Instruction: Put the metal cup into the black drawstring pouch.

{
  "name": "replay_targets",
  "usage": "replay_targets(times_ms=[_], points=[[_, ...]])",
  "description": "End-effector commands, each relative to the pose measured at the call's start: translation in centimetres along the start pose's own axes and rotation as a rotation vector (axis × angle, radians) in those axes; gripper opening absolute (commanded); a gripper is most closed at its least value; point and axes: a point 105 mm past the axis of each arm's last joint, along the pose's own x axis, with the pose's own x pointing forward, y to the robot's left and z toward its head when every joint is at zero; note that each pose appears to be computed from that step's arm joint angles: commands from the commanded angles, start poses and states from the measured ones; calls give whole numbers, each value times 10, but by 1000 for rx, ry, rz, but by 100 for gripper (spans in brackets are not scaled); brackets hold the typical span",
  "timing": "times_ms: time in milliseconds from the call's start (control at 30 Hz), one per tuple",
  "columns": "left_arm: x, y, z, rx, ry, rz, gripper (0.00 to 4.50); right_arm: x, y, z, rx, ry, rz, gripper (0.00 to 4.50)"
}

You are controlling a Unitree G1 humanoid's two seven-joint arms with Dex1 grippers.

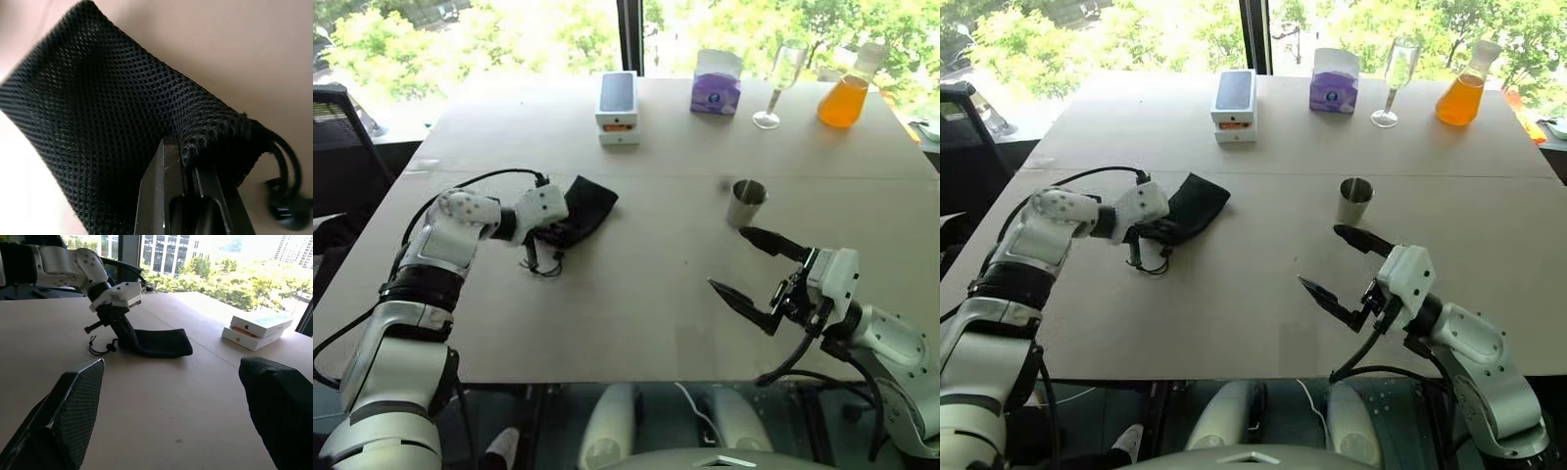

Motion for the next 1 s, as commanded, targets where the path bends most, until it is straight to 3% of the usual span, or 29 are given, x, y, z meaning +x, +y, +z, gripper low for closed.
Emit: replay_targets(times_ms=[33,100,200,367,467,600,733,900,1000], points=[[-29,14,32,-396,-61,83,5,1,-7,3,-41,34,-63,450],[-43,17,42,-590,-72,116,5,3,-8,-6,-80,128,-78,450],[-47,5,57,-716,-54,96,5,7,-9,-14,-74,198,-60,450],[-10,-30,78,-741,-32,-13,5,11,-24,-12,-91,213,-99,450],[27,-49,84,-783,-40,-89,5,8,-43,-16,-218,338,-178,450],[56,-60,92,-922,-93,-166,5,12,-55,-16,-192,393,-180,450],[63,-55,98,-1104,-167,-271,5,23,-69,-17,-166,443,-193,450],[67,-46,88,-1183,-119,-243,5,51,-80,-4,-176,463,-129,450],[74,-45,94,-1156,-109,-228,0,67,-89,-1,-201,502,-83,371]])
